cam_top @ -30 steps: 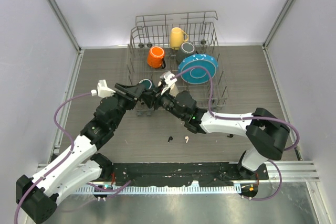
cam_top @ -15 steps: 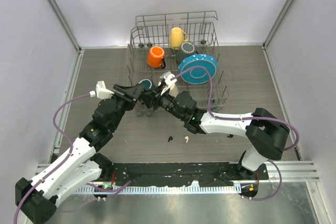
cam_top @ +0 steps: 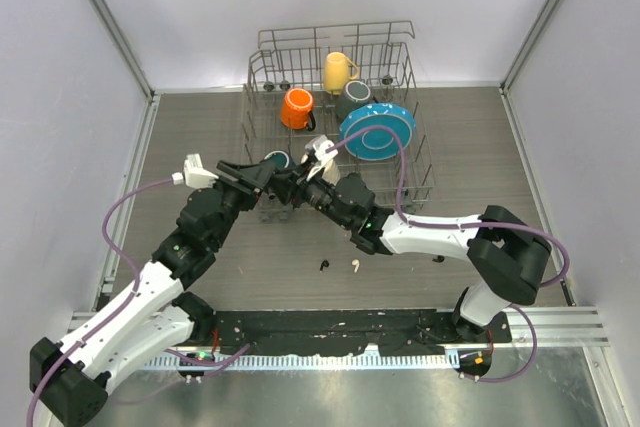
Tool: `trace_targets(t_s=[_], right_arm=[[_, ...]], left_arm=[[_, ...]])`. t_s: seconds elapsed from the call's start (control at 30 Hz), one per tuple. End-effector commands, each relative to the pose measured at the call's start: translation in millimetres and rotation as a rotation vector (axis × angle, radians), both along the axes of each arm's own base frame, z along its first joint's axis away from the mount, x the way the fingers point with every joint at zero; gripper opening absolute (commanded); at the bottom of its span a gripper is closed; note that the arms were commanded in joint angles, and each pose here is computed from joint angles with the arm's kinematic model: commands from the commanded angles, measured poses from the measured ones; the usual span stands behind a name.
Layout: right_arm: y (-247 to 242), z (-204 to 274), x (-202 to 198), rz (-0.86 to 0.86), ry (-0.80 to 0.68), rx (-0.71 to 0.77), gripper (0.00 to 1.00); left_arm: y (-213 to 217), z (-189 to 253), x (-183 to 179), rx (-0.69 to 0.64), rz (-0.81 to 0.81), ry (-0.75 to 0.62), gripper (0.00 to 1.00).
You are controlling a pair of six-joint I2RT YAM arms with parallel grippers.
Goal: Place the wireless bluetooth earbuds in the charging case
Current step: Pick up the charging case at the center of the board.
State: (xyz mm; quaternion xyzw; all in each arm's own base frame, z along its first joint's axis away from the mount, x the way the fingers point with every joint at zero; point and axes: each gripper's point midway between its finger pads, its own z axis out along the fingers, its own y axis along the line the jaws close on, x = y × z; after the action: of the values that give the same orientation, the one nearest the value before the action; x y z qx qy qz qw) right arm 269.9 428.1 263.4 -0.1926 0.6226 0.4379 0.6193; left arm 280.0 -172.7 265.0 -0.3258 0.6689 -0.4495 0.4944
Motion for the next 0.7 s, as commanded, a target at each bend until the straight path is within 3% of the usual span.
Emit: trace_targets(t_s=[0.0,0.1,0.13,0.2,0.23,0.33,0.43,0.57,0.67], right_arm=[[2,35,-3,0.009,-0.042,0.092,0.09],[-1,42,-6,0.014,-0.041,0.095,0.03],[-2,41,-6,0.013,-0.031,0.082,0.01],[-4,45,-4,0.010,-0.022,0.077,0.01],[-7,46,-5,0.013,-0.014,0.068,0.01],[-17,45,0,0.009,0.024,0.062,0.01],[-30,41,2,0.063,0.099,0.091,0.01],[-57,49,2,0.140,0.170,0.156,0.01],[-74,59,-15,0.303,0.211,0.174,0.01]], left_arm=[[-2,19,-1,-0.036,-0.011,-0.077,0.06],[0,18,-3,-0.032,-0.007,-0.092,0.29],[1,18,-3,-0.026,-0.007,-0.098,0.49],[2,18,-4,-0.012,-0.006,-0.108,0.64],[3,21,-5,0.015,-0.011,-0.131,0.78],[3,36,-7,0.130,-0.036,-0.207,0.98],[7,33,-9,0.254,-0.045,-0.199,1.00],[8,50,-19,0.342,-0.083,-0.340,1.00],[-1,54,-30,0.397,-0.153,-0.461,1.00]])
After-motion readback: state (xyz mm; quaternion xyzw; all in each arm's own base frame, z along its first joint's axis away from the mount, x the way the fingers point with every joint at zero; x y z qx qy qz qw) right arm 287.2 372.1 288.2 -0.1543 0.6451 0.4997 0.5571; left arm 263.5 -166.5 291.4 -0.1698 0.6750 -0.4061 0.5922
